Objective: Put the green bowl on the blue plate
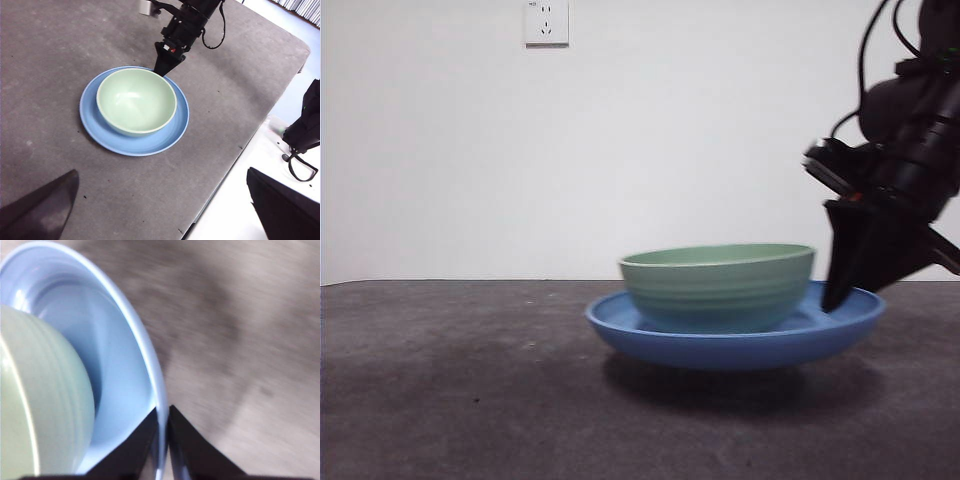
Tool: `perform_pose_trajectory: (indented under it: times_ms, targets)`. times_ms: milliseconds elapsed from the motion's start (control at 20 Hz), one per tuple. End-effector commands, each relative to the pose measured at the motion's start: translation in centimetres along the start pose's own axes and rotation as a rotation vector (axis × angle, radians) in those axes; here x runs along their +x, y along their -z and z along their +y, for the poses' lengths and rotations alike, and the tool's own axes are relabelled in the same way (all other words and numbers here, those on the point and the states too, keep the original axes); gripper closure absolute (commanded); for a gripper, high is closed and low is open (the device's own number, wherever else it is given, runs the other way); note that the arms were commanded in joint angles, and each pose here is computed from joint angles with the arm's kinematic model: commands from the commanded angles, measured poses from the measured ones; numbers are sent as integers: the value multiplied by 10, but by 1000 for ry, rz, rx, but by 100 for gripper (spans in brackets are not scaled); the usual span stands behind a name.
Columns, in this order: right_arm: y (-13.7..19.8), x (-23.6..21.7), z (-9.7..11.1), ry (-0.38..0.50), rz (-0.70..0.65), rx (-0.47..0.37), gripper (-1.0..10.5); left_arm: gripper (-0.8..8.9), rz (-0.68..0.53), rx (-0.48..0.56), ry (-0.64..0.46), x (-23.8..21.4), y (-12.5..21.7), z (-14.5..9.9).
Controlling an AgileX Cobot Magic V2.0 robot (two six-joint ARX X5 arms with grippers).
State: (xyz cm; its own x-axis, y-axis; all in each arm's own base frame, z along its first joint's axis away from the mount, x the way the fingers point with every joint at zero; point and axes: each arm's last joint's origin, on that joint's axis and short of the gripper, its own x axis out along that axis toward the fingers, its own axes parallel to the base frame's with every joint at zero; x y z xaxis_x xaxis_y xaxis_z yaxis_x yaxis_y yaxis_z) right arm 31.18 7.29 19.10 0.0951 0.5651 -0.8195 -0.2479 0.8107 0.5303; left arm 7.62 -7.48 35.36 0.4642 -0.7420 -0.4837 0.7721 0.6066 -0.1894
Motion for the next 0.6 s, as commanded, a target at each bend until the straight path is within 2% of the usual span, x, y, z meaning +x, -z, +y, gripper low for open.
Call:
perform_pose_trajectory:
  times_ms: [50, 300, 600]
  targets:
    - [-10, 5, 18, -33, -18, -12, 935, 215, -16, 17, 8, -1, -3, -1]
    - [-15, 24, 54, -78, -47, -54, 935, 215, -16, 17, 9, -1, -3, -1]
    - [-16, 37, 82, -126, -80, -83, 935, 215, -16, 17, 9, -1, -3, -1]
